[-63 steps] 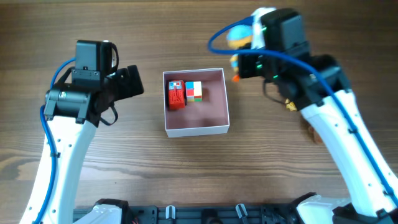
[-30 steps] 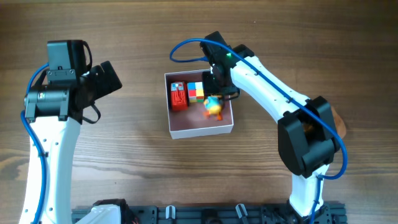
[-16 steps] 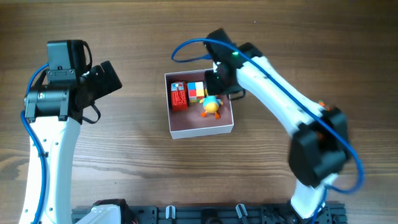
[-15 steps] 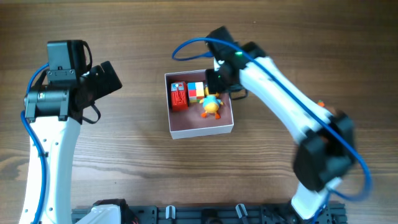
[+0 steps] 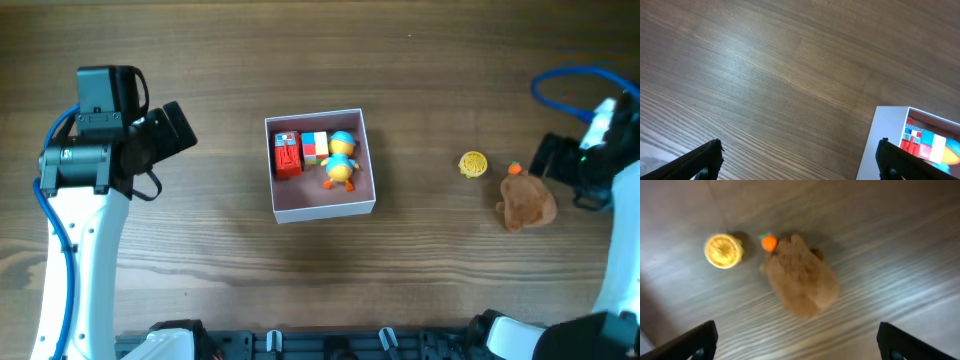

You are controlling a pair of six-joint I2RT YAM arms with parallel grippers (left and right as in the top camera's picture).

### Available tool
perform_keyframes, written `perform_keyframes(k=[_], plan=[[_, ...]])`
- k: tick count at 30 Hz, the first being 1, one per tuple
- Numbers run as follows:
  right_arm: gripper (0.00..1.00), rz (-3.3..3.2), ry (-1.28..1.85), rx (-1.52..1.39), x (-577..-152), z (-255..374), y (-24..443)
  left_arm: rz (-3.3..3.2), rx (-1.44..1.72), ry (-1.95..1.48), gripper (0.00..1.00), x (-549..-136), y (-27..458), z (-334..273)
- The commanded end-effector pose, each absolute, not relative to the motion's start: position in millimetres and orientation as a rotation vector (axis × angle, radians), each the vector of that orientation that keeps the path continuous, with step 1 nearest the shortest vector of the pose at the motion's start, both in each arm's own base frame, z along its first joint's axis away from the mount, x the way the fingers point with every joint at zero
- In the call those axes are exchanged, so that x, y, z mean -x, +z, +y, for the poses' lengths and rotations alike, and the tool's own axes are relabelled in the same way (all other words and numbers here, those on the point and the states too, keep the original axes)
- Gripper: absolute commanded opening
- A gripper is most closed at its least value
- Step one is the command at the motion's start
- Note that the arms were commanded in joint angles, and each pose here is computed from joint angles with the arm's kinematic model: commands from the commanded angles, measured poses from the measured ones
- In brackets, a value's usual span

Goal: Pack container
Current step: 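Grasp the brown plush bear with the right gripper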

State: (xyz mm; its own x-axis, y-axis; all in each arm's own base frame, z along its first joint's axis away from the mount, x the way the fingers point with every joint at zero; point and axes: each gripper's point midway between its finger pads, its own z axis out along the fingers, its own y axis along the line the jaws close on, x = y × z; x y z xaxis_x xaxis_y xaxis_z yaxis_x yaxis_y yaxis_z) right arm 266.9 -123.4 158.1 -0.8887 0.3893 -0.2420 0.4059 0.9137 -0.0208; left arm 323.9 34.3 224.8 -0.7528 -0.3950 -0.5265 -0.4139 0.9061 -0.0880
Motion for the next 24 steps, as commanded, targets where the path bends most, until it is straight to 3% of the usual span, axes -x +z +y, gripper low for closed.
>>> perform_keyframes(k=[1, 14, 16, 18, 21, 23, 24], plan=[[1.00, 2.941, -0.094, -0.457, -263, -122, 117, 2.495, 0.600, 0.049, 0.99, -323, 229, 37], [0.97, 3.153, -0.063, -0.427, -280, -135, 18, 2.495, 0.600, 0.049, 0.99, -323, 229, 37], [0.85, 3.149, -0.013, -0.438, -283, -131, 13, 2.495, 0.600, 0.049, 0.99, -323, 229, 37], [0.53, 3.132, 0.012, -0.449, -287, -129, 13, 2.494, 0.600, 0.049, 0.99, -323, 229, 37], [0.29, 3.127, 0.011, -0.469, -287, -129, 13, 2.495, 0.600, 0.049, 0.99, -323, 229, 37], [0.22, 3.120, 0.011, -0.512, -287, -129, 13, 2.496, 0.600, 0.049, 0.99, -323, 229, 37], [0.09, 3.120, 0.010, -0.512, -287, -129, 13, 2.495, 0.600, 0.049, 0.99, -323, 229, 37]])
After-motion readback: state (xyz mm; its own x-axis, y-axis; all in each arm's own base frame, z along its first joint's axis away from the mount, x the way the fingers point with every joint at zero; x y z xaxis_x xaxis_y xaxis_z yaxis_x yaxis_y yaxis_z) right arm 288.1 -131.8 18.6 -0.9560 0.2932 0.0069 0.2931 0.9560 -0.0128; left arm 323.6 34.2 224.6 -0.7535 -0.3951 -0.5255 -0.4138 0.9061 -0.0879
